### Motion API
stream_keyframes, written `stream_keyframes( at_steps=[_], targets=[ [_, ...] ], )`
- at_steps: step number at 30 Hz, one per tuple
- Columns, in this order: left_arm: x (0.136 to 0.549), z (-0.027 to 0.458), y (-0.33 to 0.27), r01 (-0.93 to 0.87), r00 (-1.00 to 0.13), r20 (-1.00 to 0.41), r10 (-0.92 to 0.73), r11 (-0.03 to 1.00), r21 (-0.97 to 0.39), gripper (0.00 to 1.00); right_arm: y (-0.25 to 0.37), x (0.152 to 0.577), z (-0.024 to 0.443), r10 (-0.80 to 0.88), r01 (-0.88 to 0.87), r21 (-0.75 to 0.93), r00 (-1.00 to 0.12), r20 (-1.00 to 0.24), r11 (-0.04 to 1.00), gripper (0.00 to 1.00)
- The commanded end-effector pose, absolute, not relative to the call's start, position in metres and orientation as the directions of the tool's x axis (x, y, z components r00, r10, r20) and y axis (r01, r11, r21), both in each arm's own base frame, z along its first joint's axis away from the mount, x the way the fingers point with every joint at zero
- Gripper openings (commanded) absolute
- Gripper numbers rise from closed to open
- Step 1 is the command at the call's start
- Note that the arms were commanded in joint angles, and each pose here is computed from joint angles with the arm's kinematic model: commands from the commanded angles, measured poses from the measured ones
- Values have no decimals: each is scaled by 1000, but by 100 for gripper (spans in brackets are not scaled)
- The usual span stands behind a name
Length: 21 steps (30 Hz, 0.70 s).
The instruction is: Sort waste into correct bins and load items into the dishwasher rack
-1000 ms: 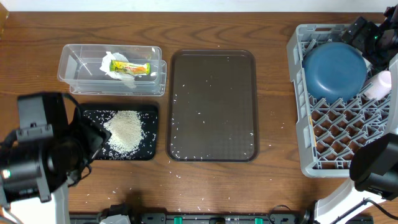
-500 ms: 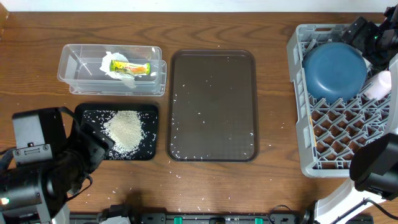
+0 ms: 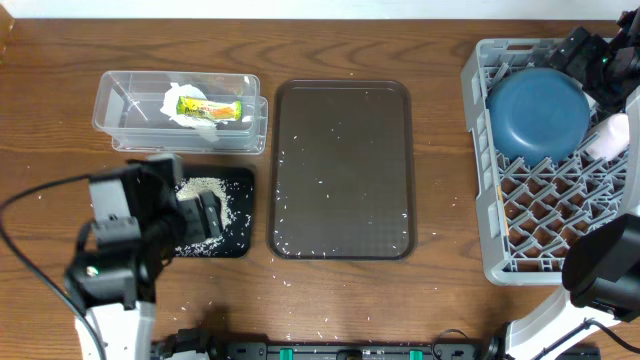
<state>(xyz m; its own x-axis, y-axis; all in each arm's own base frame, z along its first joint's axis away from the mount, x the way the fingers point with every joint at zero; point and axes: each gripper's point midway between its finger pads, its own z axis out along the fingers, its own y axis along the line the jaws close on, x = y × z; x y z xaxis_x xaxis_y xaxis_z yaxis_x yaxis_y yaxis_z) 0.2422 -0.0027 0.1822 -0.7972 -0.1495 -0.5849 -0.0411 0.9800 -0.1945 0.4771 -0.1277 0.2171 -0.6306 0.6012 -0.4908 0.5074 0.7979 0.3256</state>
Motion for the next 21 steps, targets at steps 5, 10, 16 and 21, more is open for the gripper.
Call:
stream_keyframes(
  at_steps=[5, 10, 16, 21],
  targets=[
    [245, 151, -11, 130, -606, -795, 10, 988, -87, 88, -130, 476, 232, 605, 509, 333, -606, -516, 794, 99],
    [245, 148, -11, 139, -495, -869, 25, 989, -50, 89, -131, 476, 232, 605, 509, 333, -606, -516, 794, 99],
    [253, 143, -11, 145, -375, -926, 43, 989, -13, 89, -131, 476, 232, 605, 509, 333, -606, -516, 794, 99],
    [253, 137, -17, 170, -284, -957, 64, 985, 16, 89, -131, 476, 232, 605, 509, 333, -606, -516, 794, 99]
  ],
)
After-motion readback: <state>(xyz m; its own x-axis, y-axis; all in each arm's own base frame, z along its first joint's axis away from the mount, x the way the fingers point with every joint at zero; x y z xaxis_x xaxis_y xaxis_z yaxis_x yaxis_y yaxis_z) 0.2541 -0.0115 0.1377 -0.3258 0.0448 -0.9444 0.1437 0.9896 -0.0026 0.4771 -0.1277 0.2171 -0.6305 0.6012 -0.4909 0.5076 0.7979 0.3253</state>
